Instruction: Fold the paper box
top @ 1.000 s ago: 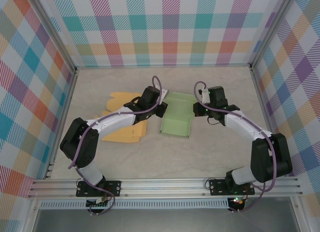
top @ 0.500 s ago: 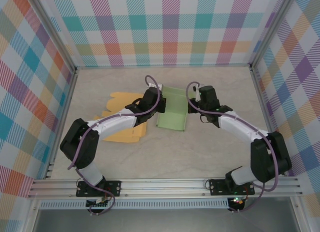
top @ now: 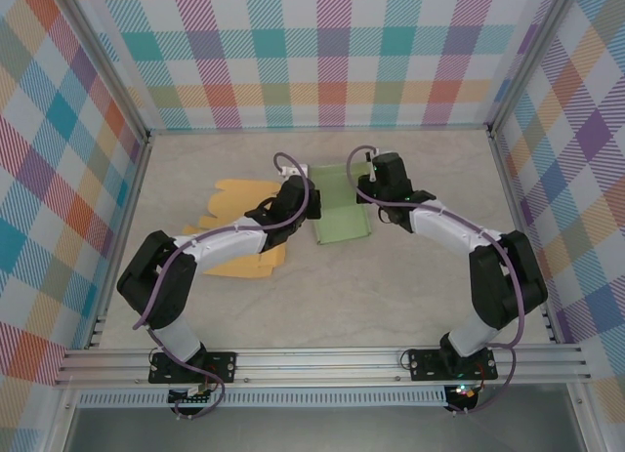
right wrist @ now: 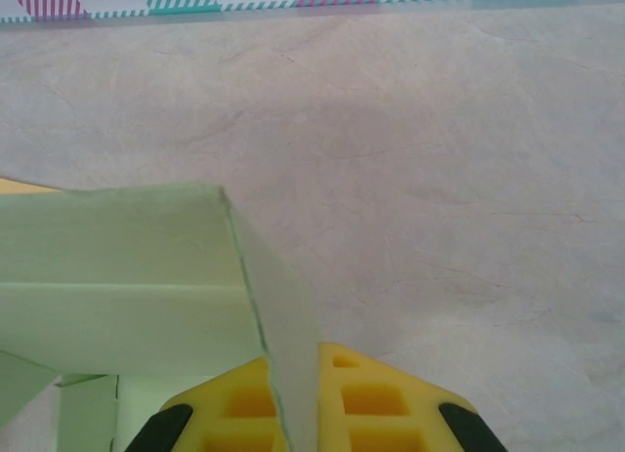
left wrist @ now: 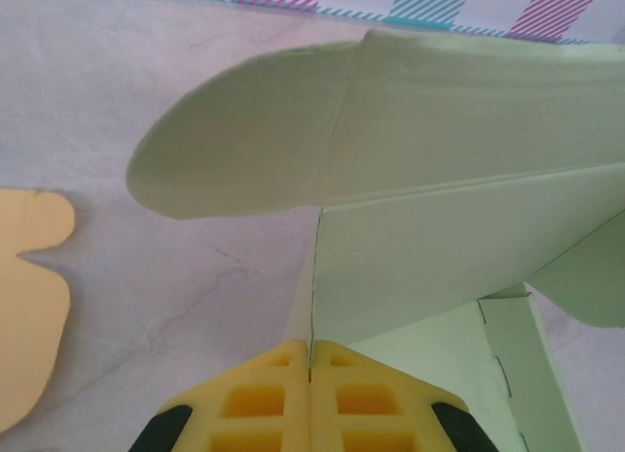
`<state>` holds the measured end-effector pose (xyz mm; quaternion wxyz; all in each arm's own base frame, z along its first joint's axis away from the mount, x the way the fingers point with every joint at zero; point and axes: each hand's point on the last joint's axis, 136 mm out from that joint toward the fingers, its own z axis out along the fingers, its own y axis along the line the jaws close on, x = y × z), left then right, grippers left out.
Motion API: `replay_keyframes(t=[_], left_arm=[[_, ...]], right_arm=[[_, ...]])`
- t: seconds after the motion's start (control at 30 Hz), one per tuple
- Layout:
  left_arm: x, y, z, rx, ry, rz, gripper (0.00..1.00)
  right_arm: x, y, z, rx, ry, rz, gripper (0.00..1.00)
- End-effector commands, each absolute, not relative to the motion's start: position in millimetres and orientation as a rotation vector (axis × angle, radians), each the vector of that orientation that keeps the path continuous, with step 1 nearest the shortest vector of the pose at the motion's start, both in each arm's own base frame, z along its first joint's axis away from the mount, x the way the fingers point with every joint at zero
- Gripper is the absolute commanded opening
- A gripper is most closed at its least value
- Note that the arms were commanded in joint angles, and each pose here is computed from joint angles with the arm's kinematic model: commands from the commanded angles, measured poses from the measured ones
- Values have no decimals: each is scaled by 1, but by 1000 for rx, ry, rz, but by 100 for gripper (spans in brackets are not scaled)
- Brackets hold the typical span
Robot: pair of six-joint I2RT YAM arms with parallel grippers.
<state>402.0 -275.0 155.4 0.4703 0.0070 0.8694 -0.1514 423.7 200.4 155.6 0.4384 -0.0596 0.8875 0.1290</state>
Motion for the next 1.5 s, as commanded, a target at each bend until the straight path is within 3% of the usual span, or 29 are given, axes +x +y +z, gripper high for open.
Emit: replay_keyframes(t=[0.0,0.53,0.97,1.47], left_arm=[[399,-281,159,-36,2086,-430,0],[385,-275,137,-130,2066,-389,0],[381,-282,137,-139,2053,-389,0],[369,-275,116,-148,2058,-372,0]], right_arm=[[418,211,160,-117,2157,380,7],[385,225,149,-86,2157,396,9],[387,239,148,-8,2155,462,13],[363,238,112,39,2167,455,13]])
